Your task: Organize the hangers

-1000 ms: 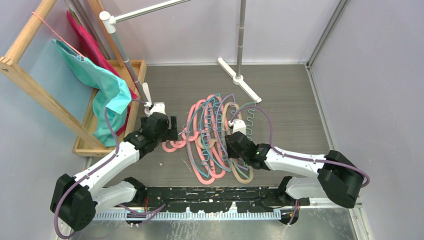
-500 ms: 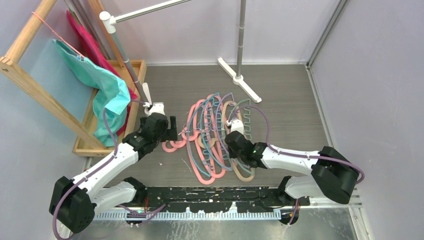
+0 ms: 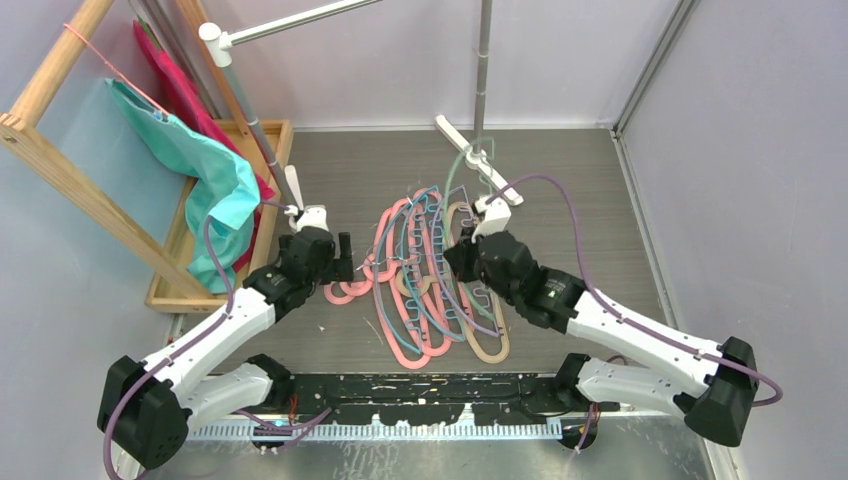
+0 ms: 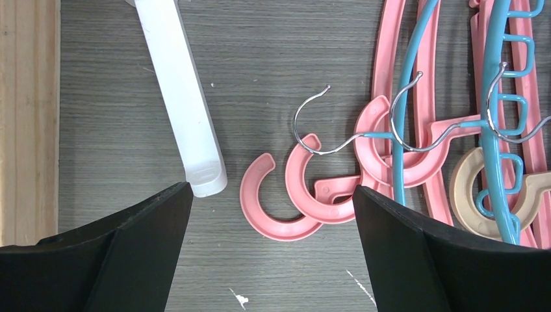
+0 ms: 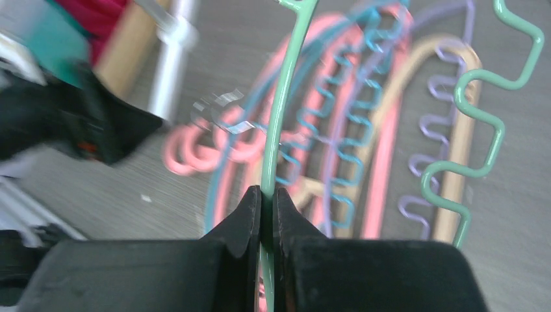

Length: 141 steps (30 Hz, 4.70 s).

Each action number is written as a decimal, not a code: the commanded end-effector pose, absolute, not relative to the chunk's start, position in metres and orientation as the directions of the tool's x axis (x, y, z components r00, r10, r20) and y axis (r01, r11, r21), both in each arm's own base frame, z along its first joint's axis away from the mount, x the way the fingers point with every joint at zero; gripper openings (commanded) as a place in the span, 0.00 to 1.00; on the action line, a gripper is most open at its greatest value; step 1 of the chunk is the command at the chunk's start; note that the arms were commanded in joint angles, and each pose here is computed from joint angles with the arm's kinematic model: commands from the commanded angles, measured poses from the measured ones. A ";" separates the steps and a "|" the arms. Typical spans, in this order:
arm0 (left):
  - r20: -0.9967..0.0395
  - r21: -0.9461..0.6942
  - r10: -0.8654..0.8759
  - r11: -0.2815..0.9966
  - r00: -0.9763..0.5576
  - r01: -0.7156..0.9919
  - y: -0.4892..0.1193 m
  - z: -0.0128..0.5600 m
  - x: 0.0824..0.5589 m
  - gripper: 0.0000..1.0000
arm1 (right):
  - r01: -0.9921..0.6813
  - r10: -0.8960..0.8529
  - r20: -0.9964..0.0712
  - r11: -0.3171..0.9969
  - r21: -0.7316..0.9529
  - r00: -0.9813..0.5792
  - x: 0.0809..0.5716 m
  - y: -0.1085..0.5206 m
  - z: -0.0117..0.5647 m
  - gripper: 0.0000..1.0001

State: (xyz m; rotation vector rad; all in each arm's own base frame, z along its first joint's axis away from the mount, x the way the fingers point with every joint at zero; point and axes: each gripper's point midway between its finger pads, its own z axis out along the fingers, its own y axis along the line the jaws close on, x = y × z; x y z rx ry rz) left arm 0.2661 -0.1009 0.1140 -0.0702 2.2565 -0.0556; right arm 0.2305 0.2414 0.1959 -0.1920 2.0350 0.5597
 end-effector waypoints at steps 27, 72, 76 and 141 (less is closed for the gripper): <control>-0.811 -0.059 -0.108 0.993 -0.575 -0.103 -0.087 0.129 0.268 0.98 | -0.850 0.574 -0.699 0.010 0.527 -0.427 0.326 0.353 0.528 0.01; -0.804 -0.052 -0.117 0.991 -0.583 -0.127 -0.080 0.136 0.261 0.98 | -0.519 0.696 -0.270 -0.171 0.837 -0.665 0.486 0.235 0.482 0.01; -0.805 -0.051 -0.117 0.990 -0.581 -0.129 -0.081 0.135 0.262 0.98 | -0.515 0.684 -0.279 -0.164 0.842 -0.674 0.486 0.233 0.472 0.13; -0.754 -0.051 -0.124 0.990 -0.646 -0.130 -0.097 0.100 0.274 0.98 | -0.428 -0.202 -0.651 0.880 0.208 -0.732 0.182 0.223 0.053 0.52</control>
